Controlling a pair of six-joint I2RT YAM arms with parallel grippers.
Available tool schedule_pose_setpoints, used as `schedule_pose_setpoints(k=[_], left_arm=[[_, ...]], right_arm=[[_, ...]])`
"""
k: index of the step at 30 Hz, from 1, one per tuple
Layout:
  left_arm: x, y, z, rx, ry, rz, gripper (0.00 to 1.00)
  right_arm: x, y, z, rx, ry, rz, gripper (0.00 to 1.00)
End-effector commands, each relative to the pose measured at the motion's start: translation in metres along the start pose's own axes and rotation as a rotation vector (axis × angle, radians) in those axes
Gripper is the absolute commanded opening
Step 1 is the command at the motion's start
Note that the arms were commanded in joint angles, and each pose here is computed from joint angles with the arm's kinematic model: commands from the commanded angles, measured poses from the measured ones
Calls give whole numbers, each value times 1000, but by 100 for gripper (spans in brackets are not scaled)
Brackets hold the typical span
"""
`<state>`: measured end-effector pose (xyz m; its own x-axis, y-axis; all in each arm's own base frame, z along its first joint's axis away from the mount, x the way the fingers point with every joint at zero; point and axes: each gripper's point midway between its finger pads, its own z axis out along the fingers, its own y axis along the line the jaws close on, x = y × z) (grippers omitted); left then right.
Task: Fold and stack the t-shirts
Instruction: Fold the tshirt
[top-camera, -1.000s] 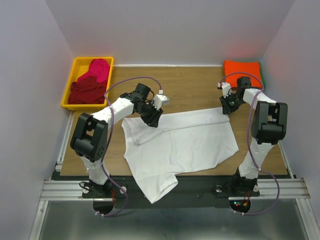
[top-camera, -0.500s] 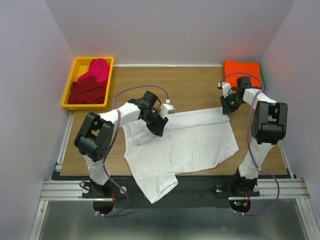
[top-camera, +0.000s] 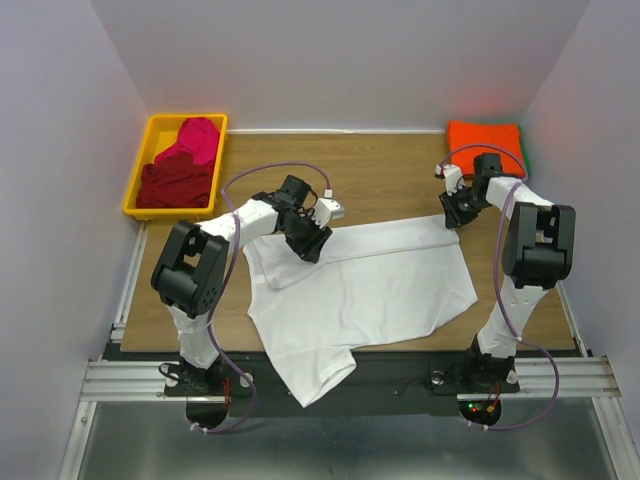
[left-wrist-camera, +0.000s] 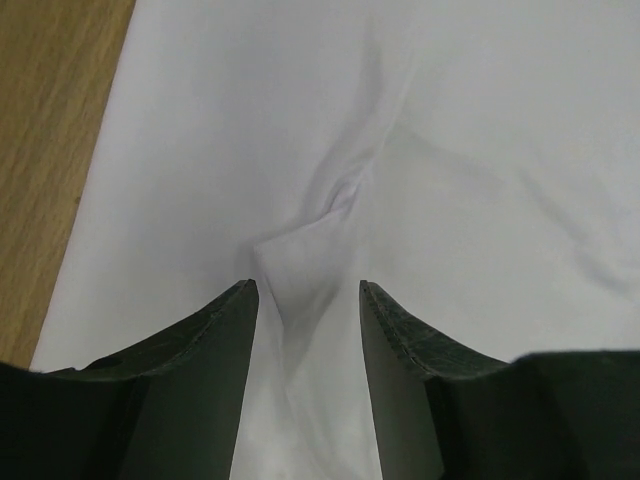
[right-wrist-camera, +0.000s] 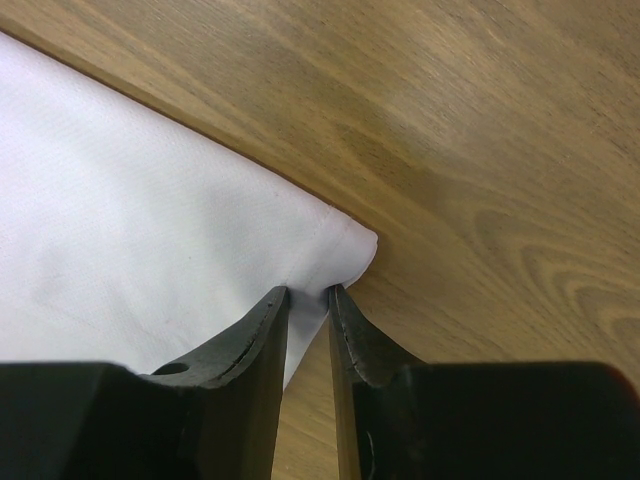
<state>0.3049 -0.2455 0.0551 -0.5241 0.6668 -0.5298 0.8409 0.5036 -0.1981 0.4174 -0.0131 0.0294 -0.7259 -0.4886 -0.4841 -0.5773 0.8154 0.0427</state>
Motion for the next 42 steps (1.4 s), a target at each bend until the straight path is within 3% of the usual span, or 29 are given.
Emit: schedule_pose_setpoints(k=[1,3,6,12,14,16,19,21,27,31,35,42], left_arm=[[-15,0,-2,10,-27,18,50],[-12,-8,-4,42,-34,24,43],[-17,-30,-13,85,-63,77,24],[-7,-75,-13,127,-22,196,10],[8,-86,-3,154,46,226,14],[21,-94,3,171,101,246,32],[29,-110,4,188,130,301,48],[25,-112,-2,178,114,314,51],[5,-99,-37,139,5,269,52],[1,-39,-58,12,-68,126,49],[25,17,-56,-132,-30,-5,45],[80,65,-39,-242,123,-147,41]], right_arm=[[-7,-2,-16,33,-3,-36,29],[-7,-2,-16,32,-1,-39,29],[-7,-2,-16,32,-1,-40,29],[-9,-4,-15,32,-1,-37,29],[-11,-6,-15,36,-4,-36,29],[-14,-7,-17,37,-8,-37,29],[-18,-8,-21,43,-15,-42,29],[-19,-9,-22,45,-17,-43,29],[-25,-3,-24,27,-29,-38,29],[-37,5,-25,13,-51,-37,29],[-35,17,-11,-12,-21,-28,28],[-5,23,12,-18,86,-22,28]])
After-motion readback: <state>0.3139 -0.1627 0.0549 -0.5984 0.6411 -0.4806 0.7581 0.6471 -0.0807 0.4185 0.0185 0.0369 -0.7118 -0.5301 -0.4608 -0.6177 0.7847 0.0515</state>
